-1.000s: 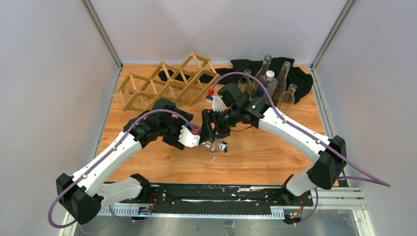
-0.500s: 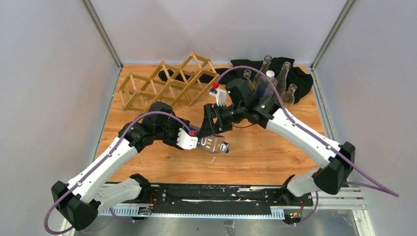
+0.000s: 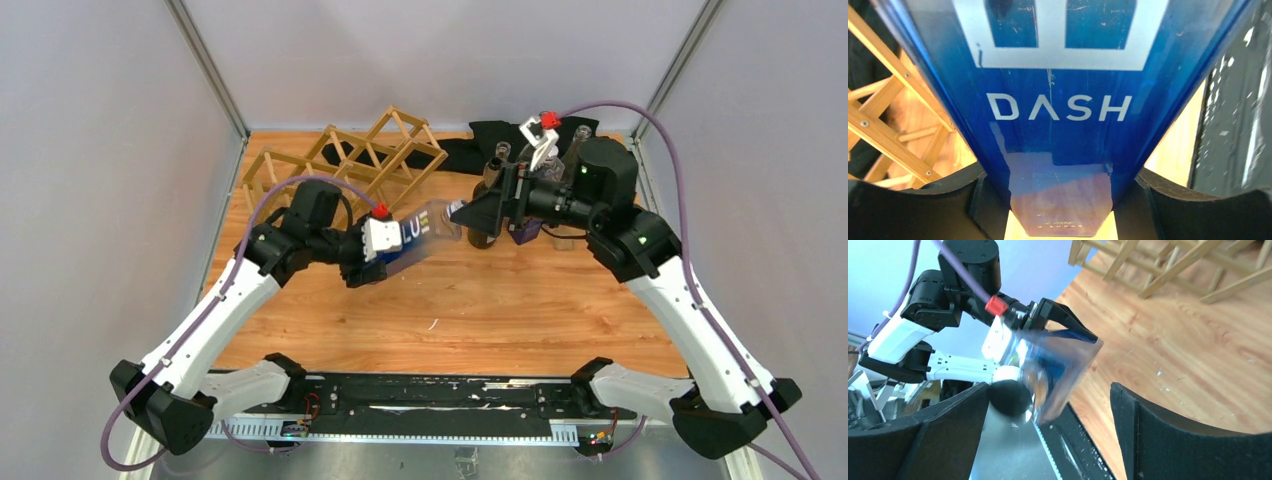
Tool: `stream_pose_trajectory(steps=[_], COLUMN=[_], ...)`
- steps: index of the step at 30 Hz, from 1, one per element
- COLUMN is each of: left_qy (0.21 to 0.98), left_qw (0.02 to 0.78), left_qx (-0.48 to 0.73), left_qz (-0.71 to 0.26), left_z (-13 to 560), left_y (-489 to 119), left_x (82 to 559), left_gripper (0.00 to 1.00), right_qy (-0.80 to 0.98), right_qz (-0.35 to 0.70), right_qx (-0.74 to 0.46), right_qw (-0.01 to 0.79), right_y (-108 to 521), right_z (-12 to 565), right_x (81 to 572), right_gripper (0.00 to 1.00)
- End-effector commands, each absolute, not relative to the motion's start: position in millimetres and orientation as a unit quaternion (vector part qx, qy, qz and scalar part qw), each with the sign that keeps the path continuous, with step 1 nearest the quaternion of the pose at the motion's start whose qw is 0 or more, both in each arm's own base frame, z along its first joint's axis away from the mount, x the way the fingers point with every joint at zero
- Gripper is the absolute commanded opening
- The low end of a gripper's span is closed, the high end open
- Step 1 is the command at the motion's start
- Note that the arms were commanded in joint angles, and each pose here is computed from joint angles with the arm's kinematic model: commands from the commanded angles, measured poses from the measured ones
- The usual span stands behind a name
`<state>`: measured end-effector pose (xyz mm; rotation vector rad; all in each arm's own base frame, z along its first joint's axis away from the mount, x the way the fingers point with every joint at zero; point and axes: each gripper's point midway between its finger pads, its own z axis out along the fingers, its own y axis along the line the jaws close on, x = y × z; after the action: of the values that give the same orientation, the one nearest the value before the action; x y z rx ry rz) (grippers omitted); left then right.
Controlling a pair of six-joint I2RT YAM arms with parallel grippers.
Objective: Take the wine bottle off the wine rack
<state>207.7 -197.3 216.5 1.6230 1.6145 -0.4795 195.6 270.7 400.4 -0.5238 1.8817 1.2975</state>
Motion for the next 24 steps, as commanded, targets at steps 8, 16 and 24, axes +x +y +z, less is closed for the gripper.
stream_pose_trajectory(steps=[8, 16, 24], left_qy=[0.623, 0.611, 0.603], left_qw=[0.42, 0.383, 0.37], left_qx=[0.53, 0.533, 0.535], left_qz=[-0.393, -0.443, -0.462], left_z=[298, 304, 304], left_y=[-237, -241, -241], left_x=[191, 170, 161], left_gripper=[0.0, 0.0, 0.0], right_qy=[0.677, 0.654, 0.639], right_qz=[0.516, 0.537, 0.55], right_qx=[-0.253, -0.301, -0.328], right_qw=[0.46, 0.441, 0.426], right_y=[264, 298, 333], right_z=[427, 403, 391], right_x=[196, 200, 203], right_gripper=[0.94, 0.95, 0.95])
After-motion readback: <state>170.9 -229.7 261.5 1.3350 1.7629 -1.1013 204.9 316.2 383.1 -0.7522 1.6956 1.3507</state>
